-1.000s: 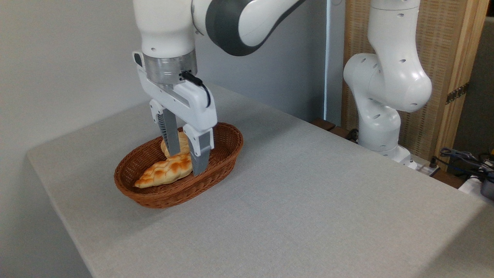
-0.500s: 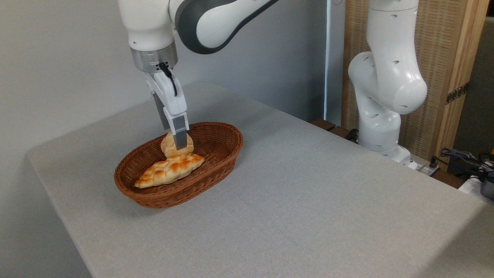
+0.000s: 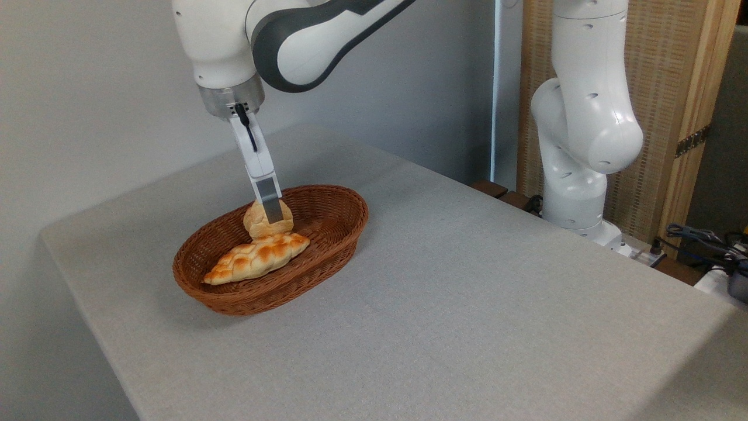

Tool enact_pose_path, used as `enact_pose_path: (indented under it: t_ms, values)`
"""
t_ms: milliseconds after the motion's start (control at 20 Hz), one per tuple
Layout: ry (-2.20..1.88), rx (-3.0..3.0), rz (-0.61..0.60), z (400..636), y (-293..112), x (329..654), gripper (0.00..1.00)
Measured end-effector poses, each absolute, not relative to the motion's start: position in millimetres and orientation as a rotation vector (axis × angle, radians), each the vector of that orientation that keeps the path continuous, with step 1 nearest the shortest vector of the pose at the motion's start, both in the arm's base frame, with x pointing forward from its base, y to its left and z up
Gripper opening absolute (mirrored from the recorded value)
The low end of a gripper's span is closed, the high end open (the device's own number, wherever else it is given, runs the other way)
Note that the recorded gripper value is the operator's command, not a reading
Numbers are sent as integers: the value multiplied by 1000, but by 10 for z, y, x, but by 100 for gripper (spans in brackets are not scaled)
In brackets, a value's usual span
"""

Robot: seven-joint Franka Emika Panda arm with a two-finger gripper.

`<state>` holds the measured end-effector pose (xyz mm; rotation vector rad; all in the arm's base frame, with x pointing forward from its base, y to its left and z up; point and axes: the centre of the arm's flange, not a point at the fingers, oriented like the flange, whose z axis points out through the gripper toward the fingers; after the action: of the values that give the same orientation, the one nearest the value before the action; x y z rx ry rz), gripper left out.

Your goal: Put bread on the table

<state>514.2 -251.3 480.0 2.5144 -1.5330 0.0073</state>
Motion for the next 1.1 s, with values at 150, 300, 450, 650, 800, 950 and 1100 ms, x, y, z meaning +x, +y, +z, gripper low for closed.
enact_pose_path:
  t_ms: [150, 300, 450, 650, 800, 950, 1100]
  values:
    - [-1542, 2507, -34, 4645, -2579, 5145, 100]
    - [-1543, 2504, -59, 4547, -2609, 5155, 80]
    - [-1544, 2504, -60, 4543, -2609, 5156, 67]
    - [-1545, 2503, -62, 4538, -2614, 5155, 36]
    - [-1547, 2501, -68, 4511, -2625, 5156, 26]
    - [-1547, 2502, -65, 4507, -2627, 5161, 26]
    - [-1547, 2503, -61, 4511, -2627, 5164, 25]
